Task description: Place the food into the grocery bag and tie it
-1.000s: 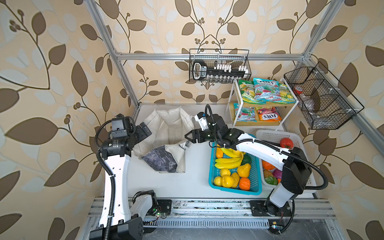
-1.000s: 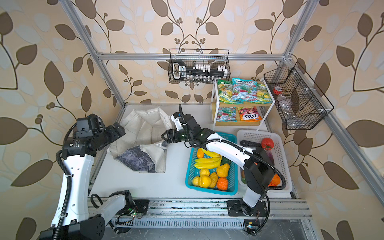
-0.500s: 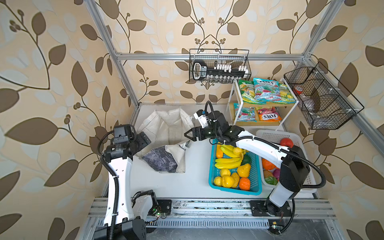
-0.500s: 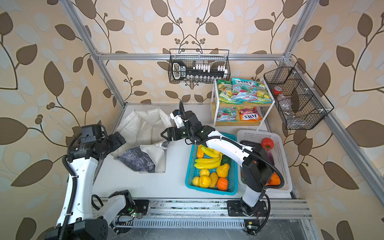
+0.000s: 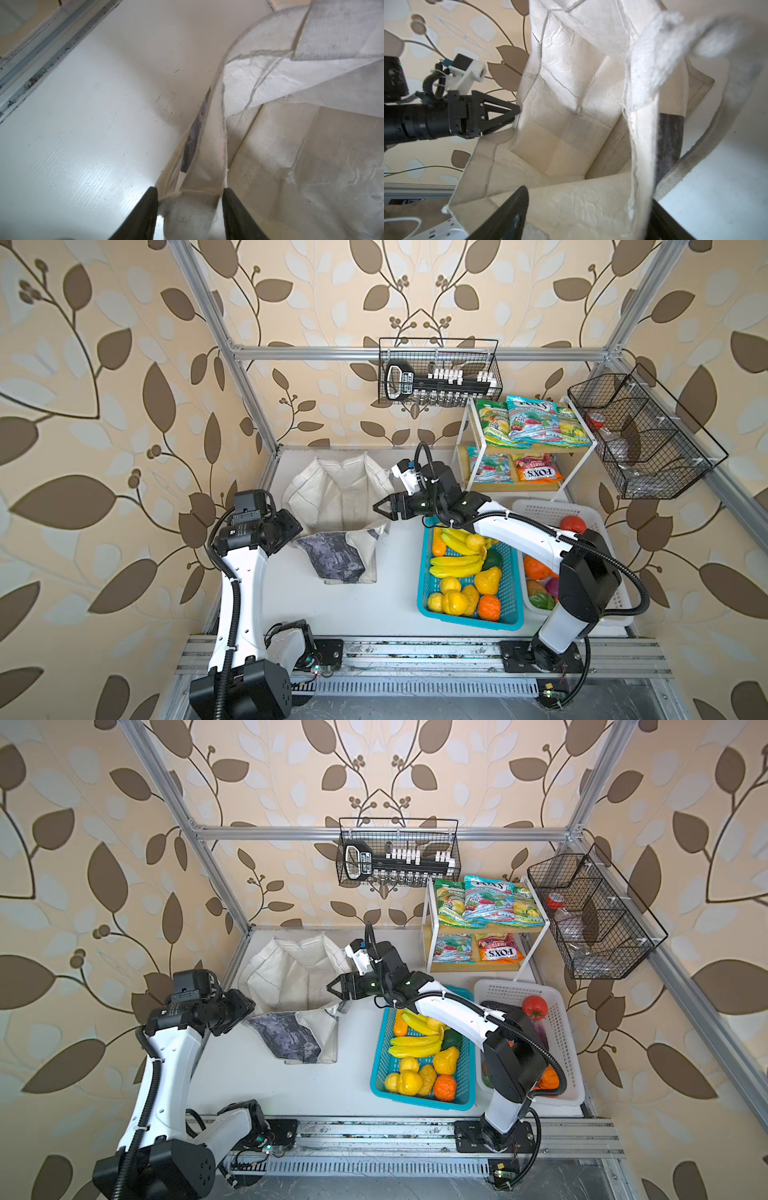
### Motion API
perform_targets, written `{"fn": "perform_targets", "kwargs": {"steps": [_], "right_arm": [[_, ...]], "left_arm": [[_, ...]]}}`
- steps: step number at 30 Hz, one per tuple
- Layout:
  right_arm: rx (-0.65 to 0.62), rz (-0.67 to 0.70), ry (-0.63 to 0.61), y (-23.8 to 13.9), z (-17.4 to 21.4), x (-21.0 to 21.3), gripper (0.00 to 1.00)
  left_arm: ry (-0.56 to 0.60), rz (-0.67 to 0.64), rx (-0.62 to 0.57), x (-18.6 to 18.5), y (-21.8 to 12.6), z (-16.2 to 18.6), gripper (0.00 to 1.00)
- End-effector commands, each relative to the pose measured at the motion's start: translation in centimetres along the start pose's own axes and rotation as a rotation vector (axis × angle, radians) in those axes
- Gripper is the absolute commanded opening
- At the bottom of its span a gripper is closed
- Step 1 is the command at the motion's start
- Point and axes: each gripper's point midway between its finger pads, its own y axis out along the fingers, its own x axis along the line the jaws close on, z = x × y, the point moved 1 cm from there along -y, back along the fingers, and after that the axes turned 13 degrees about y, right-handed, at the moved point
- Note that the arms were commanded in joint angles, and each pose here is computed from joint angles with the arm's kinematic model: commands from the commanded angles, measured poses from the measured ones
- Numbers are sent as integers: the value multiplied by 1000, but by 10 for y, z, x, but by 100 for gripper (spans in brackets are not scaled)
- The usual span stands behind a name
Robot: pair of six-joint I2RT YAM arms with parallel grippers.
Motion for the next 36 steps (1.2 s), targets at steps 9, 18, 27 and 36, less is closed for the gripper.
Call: {"fn": "perform_targets", "kwargs": {"steps": [9,18,27,36], "right_arm": [[-12,16,14,-2,-6,-11,81],[20,-37,17,0,-4,-14,82],[36,21,53,5,-11,-24,60],[4,147,-51,-20,-19,-21,6]], "left_arm": [[173,-19,-190,-14,-19,-72,99],[120,180,-49,-36,42,-61,95],[90,275,-42,-53,27,-61,0],[48,365,-81,-72,-17,-61,0]]}}
